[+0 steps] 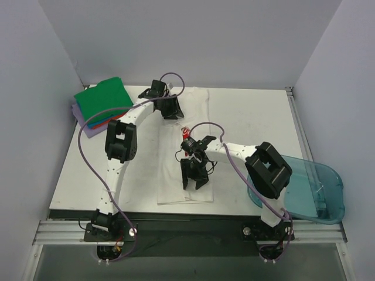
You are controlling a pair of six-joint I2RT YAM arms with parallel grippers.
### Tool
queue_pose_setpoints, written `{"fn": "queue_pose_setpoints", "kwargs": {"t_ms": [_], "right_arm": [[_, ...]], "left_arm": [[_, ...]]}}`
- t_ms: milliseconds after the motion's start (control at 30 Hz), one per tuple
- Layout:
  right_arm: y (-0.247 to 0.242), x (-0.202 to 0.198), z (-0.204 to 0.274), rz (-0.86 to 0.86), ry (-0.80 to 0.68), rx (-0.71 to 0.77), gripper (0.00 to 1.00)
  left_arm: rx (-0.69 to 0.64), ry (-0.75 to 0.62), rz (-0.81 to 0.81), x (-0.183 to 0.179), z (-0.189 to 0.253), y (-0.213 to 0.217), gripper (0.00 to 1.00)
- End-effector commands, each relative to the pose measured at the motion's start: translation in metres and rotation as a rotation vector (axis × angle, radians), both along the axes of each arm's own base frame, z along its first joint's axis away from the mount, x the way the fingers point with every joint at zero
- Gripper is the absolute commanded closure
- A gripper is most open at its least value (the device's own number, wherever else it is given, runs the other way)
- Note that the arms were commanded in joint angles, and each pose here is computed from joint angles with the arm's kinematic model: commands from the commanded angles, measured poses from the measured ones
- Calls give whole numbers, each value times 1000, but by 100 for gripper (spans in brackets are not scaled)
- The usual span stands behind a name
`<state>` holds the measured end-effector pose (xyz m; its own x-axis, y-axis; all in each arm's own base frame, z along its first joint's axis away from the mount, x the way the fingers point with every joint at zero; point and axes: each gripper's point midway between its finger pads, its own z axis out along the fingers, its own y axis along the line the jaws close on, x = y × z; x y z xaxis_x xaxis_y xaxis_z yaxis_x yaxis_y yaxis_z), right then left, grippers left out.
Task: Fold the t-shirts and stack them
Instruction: Rotate the tshirt 90 degrees, then grab the bottom of the folded rectangular tshirt with both arms
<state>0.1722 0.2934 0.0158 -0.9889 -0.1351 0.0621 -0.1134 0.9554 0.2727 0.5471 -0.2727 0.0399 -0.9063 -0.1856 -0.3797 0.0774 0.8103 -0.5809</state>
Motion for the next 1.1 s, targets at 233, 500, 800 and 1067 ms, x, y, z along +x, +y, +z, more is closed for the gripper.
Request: {"fn": "queue_pose_setpoints", "kwargs": {"t_ms": [233,500,800,1067], "right_arm": [[-48,-12,61,-68,-138,-23,46],[-79,-37,41,-74,-88,-103,47],[-82,-43,26,-32,-46,-130,55],[-96,-48,5,-27,-25,-195,59]], "left_arm": [[-74,-352,-37,-16,181,-9,44],[96,-255,-67,-130,170,24,43],[257,50,-7,-308,63,96,43],[205,188,24,-383,25,100,43]]}}
